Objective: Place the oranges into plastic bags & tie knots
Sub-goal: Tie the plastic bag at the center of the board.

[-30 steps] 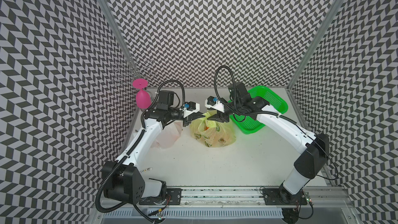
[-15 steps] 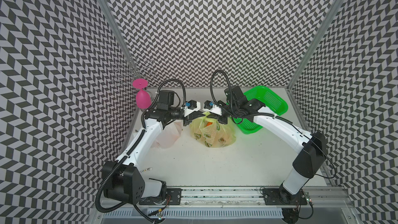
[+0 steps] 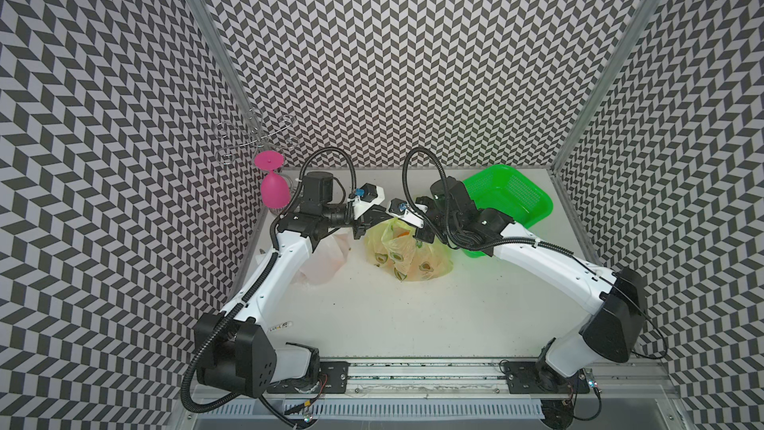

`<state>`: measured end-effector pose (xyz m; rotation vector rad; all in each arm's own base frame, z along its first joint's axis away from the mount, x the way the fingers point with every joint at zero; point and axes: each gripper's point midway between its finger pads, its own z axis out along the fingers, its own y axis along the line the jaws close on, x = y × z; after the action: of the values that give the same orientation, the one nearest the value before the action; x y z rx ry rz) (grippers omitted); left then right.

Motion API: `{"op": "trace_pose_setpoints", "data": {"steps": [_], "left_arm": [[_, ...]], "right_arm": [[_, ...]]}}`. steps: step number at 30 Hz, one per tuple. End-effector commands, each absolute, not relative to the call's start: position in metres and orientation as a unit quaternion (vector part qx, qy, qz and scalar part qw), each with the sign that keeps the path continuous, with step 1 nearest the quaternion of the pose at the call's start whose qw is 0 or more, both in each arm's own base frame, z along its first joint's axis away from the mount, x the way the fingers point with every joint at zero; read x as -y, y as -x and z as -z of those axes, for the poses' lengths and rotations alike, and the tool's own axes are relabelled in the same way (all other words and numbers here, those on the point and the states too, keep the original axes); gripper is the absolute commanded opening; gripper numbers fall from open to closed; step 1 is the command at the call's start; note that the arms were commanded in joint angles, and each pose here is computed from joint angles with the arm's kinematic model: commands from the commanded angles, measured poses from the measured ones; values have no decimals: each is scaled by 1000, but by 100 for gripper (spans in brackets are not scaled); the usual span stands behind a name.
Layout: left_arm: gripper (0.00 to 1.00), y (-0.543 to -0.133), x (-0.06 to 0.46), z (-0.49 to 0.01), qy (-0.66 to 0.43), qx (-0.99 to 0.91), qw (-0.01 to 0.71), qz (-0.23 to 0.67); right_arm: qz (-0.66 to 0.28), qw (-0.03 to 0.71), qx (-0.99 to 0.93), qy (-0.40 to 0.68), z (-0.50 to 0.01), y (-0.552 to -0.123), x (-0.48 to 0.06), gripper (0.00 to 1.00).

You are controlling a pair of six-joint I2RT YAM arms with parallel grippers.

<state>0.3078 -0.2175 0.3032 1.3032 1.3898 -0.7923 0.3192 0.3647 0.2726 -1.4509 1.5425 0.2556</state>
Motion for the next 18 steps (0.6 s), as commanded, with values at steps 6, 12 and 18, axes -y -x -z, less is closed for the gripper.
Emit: {"op": "trace_pose_setpoints", "data": {"steps": [6, 12, 18], "left_arm": [[46, -316, 205, -301, -530, -582, 523, 328], [63, -311, 208, -281, -554, -576, 495, 342], [63, -303, 218, -265, -566, -567, 464, 379]], "right_arm": [[-81, 548, -627, 548, -311, -322, -358, 1], [-50, 560, -631, 535, -317, -325, -355, 3], [-18, 581, -642, 499, -325, -336, -352, 1]]}}
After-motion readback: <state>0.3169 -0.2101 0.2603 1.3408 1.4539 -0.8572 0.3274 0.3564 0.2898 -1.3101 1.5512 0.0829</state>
